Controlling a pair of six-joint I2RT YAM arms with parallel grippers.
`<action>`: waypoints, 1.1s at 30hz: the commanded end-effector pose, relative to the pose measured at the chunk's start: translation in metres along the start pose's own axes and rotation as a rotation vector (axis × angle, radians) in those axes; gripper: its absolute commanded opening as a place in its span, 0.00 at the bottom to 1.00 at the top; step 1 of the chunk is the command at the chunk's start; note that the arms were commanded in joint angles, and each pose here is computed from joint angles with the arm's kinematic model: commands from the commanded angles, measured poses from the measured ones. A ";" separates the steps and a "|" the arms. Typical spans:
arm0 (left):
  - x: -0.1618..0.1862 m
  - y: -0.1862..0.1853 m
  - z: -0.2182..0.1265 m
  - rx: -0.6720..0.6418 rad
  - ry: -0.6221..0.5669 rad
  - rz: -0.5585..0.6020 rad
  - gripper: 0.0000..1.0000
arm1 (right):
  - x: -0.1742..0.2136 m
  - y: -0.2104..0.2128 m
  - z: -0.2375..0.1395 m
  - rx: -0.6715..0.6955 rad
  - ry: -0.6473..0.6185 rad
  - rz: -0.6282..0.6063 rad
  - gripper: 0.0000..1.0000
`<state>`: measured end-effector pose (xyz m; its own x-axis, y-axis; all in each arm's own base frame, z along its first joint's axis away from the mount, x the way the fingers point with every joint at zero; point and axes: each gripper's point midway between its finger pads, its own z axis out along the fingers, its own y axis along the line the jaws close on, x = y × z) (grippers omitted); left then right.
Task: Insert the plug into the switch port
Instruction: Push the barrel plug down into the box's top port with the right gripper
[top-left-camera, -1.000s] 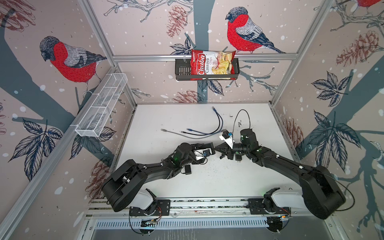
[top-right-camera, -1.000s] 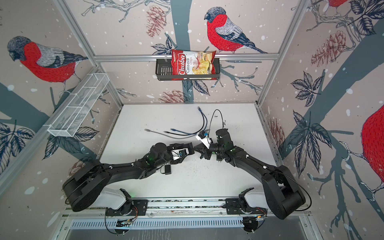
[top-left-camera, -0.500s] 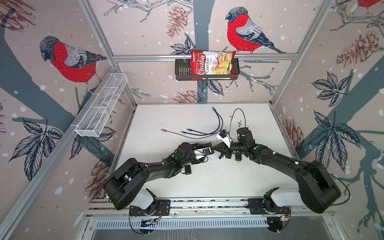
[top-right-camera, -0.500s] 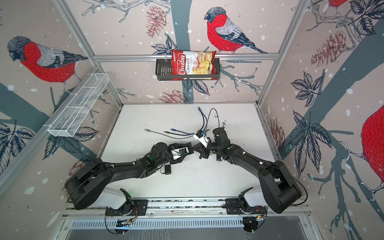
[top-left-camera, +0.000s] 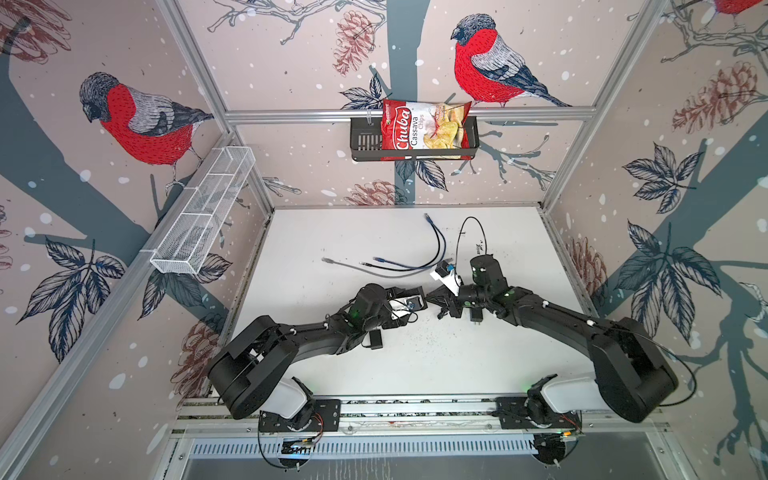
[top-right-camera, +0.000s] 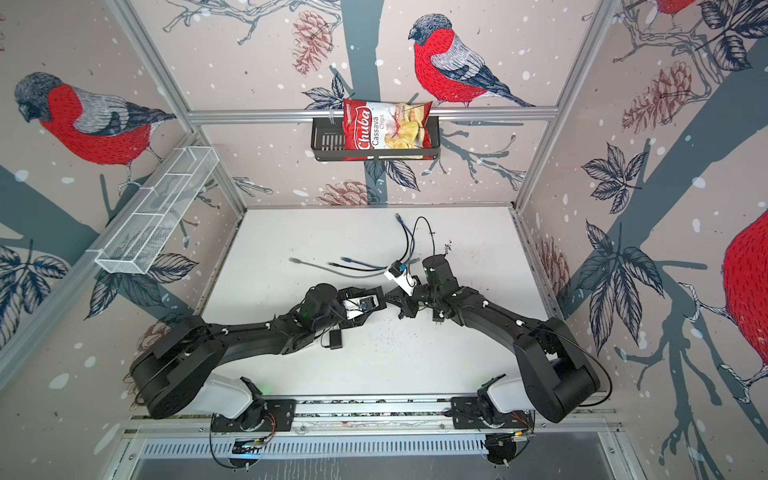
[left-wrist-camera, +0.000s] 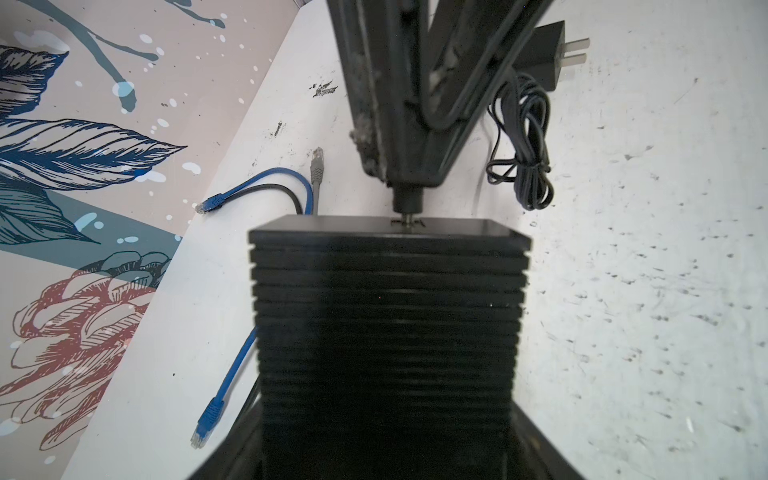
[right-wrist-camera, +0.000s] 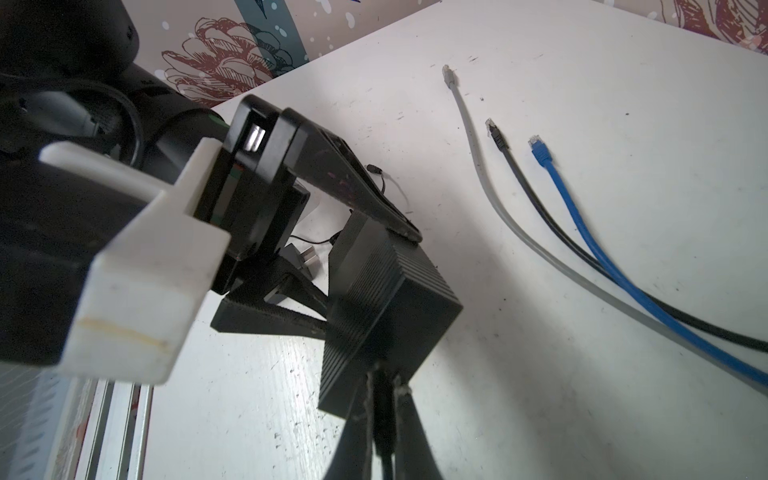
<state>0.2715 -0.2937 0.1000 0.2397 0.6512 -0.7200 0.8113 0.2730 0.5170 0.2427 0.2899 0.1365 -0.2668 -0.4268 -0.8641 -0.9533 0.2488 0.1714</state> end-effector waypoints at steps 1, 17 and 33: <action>-0.128 0.033 -0.035 -0.080 -0.544 0.156 0.16 | -0.009 0.018 0.004 -0.090 -0.029 -0.051 0.00; -0.153 0.036 -0.049 -0.075 -0.649 0.143 0.15 | -0.015 0.025 0.008 -0.086 -0.032 -0.133 0.00; -0.131 0.040 -0.035 -0.063 -0.495 0.062 0.17 | -0.024 -0.015 -0.014 0.091 -0.066 -0.035 0.10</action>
<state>0.2702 -0.2997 0.1175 0.2071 0.6206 -0.7563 0.8343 0.2917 0.4678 0.2445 0.2872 0.1541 -0.2261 -0.4163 -0.8807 -0.9603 0.2468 0.1299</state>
